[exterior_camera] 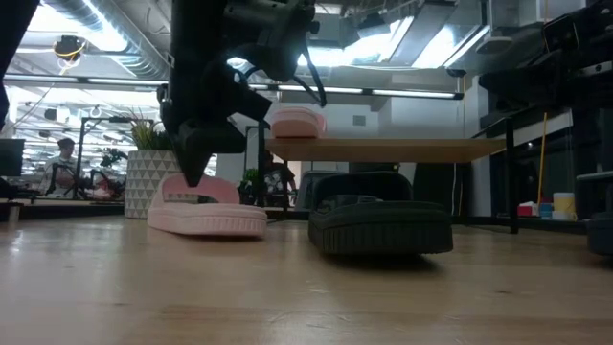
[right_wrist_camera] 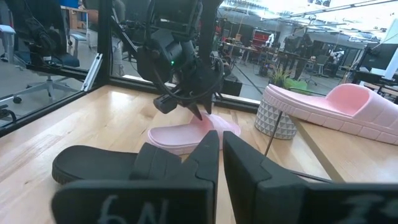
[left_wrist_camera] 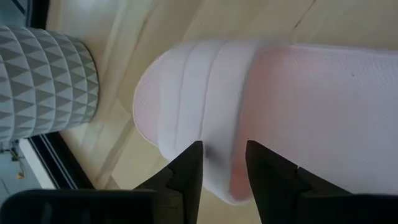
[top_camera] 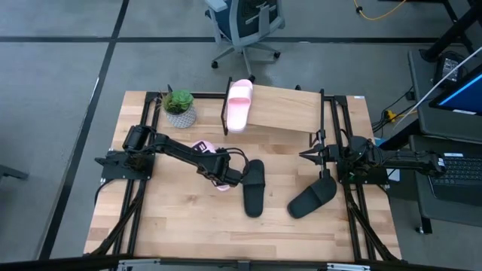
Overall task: Pick and place slides into the shelf
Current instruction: Put the pink slide on the shelf
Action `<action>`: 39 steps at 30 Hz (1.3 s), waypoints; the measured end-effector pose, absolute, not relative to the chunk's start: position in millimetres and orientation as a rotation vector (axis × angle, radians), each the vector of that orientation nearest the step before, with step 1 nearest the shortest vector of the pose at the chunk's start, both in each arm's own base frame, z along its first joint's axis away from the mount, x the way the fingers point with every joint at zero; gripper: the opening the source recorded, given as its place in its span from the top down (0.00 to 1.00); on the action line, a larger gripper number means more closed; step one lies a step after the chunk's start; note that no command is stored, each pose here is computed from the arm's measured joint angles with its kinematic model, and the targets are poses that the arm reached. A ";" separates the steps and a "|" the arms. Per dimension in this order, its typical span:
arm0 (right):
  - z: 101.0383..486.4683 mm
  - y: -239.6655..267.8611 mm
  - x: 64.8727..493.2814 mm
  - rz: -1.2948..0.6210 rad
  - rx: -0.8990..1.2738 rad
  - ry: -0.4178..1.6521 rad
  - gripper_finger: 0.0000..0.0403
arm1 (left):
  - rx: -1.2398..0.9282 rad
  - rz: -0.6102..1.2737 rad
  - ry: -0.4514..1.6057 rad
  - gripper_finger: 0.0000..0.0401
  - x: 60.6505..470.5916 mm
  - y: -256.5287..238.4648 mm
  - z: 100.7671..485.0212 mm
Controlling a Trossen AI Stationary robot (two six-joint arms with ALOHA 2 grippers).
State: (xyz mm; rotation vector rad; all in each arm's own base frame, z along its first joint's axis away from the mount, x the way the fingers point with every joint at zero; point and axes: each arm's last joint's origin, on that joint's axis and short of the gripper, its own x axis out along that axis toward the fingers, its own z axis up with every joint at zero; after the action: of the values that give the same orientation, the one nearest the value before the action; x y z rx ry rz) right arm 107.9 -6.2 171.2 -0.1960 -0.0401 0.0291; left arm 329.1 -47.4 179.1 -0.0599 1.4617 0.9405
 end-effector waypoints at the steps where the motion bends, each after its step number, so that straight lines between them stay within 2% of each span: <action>1: 171.2 -6.2 107.9 0.029 -0.196 -0.040 0.94 | -0.054 0.941 1.459 0.72 329.1 -47.3 179.1; 24: 171.3 -6.2 107.9 0.029 -0.196 -0.041 0.94 | -0.071 0.954 1.460 0.72 330.4 -40.4 179.0; 39: 171.2 -6.1 107.9 0.029 -0.196 -0.040 0.94 | -0.069 0.955 1.457 0.97 330.6 -40.4 179.1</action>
State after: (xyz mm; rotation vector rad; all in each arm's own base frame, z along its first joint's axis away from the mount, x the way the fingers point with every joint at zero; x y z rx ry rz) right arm 107.9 -6.1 171.2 -0.1964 -0.0404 0.0294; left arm 330.6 -40.4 179.1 -0.0687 1.4570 0.9549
